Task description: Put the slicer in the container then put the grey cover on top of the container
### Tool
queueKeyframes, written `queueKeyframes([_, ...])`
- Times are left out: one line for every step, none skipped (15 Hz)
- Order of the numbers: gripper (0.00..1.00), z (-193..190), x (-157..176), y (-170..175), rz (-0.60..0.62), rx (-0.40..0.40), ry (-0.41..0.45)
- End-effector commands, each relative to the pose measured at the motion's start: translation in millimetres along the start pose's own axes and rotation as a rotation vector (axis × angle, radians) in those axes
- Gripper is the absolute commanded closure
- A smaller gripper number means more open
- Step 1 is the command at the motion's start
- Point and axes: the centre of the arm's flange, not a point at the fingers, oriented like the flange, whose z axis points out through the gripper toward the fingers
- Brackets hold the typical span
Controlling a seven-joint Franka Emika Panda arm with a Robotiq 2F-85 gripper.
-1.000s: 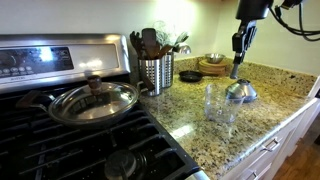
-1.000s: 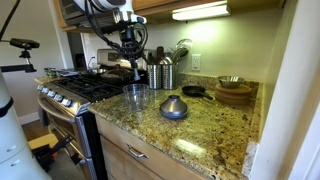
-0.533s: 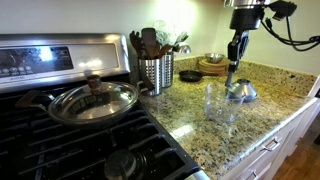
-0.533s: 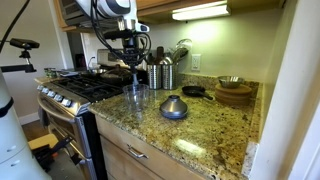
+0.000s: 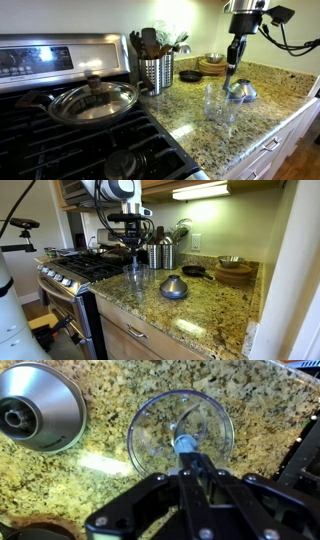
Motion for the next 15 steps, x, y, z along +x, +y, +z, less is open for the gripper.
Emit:
queueKeyframes([0.92,6,4,6,-0.028,0.016,0.033])
queueKeyframes([0.92,7,5,7,-0.031,0.012,0.033])
queueKeyframes([0.92,9,5,8,-0.034,0.011,0.032])
queueKeyframes([0.92,11,6,9,-0.034,0.009,0.028])
queueKeyframes([0.92,13,4,9,-0.032,0.008,0.021])
queueKeyframes([0.92,15,3,9,-0.033,0.010,0.016])
queueKeyframes([0.92,18,2,8,-0.034,0.009,0.011])
queueKeyframes([0.92,19,1,8,-0.036,0.012,0.007])
queueKeyframes([0.92,21,0,9,-0.034,0.013,0.003])
queueKeyframes([0.92,23,0,9,-0.032,0.017,-0.003])
queueKeyframes([0.92,24,-1,9,-0.031,0.017,-0.006])
queueKeyframes([0.92,26,-1,9,-0.031,0.019,-0.009])
queueKeyframes([0.92,28,-2,9,-0.032,0.021,-0.010])
queueKeyframes([0.92,29,-2,9,-0.034,0.022,-0.011])
queueKeyframes([0.92,31,-2,10,-0.037,0.019,-0.007])
